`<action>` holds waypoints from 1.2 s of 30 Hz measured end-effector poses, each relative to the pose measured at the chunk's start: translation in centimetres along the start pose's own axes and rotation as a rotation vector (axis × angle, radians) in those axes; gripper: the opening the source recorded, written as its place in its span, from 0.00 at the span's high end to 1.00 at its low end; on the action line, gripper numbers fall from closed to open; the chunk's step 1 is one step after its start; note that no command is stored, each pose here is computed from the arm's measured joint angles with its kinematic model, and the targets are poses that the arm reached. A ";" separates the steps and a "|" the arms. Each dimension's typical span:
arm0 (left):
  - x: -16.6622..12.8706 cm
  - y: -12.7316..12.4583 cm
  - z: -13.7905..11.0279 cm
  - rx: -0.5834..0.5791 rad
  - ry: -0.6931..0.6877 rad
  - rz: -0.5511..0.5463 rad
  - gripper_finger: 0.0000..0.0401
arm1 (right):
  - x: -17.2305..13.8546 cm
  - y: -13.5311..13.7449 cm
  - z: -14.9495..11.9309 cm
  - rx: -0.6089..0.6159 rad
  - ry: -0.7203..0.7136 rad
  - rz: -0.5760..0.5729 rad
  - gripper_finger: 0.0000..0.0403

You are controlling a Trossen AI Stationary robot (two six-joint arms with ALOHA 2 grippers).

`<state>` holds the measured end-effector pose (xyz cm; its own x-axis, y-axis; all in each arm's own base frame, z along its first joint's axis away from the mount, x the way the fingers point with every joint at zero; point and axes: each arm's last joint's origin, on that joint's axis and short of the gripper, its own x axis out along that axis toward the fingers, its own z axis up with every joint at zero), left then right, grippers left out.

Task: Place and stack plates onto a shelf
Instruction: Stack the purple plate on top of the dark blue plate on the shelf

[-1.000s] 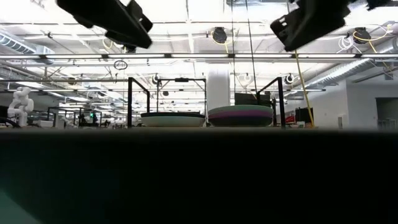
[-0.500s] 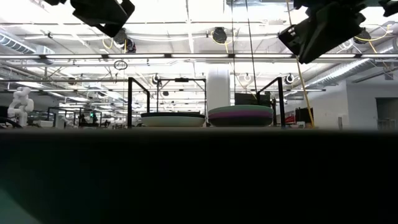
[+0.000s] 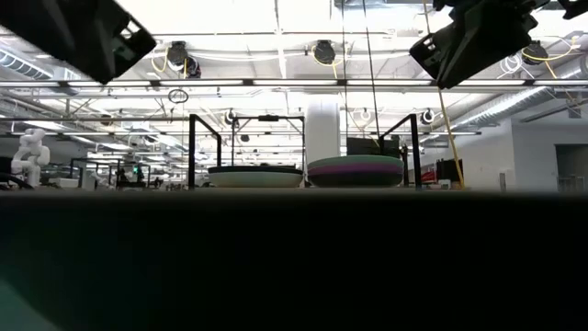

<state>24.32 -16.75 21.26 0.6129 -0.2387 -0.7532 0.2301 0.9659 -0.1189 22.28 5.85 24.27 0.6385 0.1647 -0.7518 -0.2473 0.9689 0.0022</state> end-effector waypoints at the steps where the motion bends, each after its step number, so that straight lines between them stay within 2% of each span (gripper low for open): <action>1: 0.0 0.0 -0.2 -0.008 0.017 0.010 0.66 | 0.0 0.0 0.0 0.000 0.000 0.000 0.92; 11: -0.2 0.8 -2.0 -0.128 0.187 0.117 0.66 | 0.0 0.0 0.0 0.000 0.000 0.000 0.92; 13: 0.0 1.1 -2.5 -0.165 0.196 0.127 0.63 | 0.0 0.0 0.0 0.000 0.000 0.000 0.92; 19: 1.1 2.4 -5.8 -0.273 0.273 0.192 0.45 | 0.0 0.0 0.0 0.000 0.000 0.000 0.92; 23: 1.5 3.2 -7.3 -0.327 0.299 0.226 0.39 | 0.0 0.0 0.0 0.000 0.000 0.000 0.92; 28: 2.1 3.6 -8.1 -0.371 0.272 0.194 0.38 | 0.0 0.0 0.1 0.000 -0.010 0.000 0.92; 32: 2.1 3.6 -8.4 -0.359 0.282 0.193 0.39 | 0.0 0.0 0.1 0.000 -0.015 0.000 0.92; 36: 2.2 3.5 -8.3 -0.328 0.279 0.170 0.50 | 0.0 0.0 0.1 0.000 -0.015 0.000 0.92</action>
<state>20.18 -13.01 13.78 0.3842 -0.0811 -0.9197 -0.1356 0.9804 -0.1430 22.38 5.88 24.36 0.6493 0.1679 -0.7417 -0.2474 0.9689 0.0027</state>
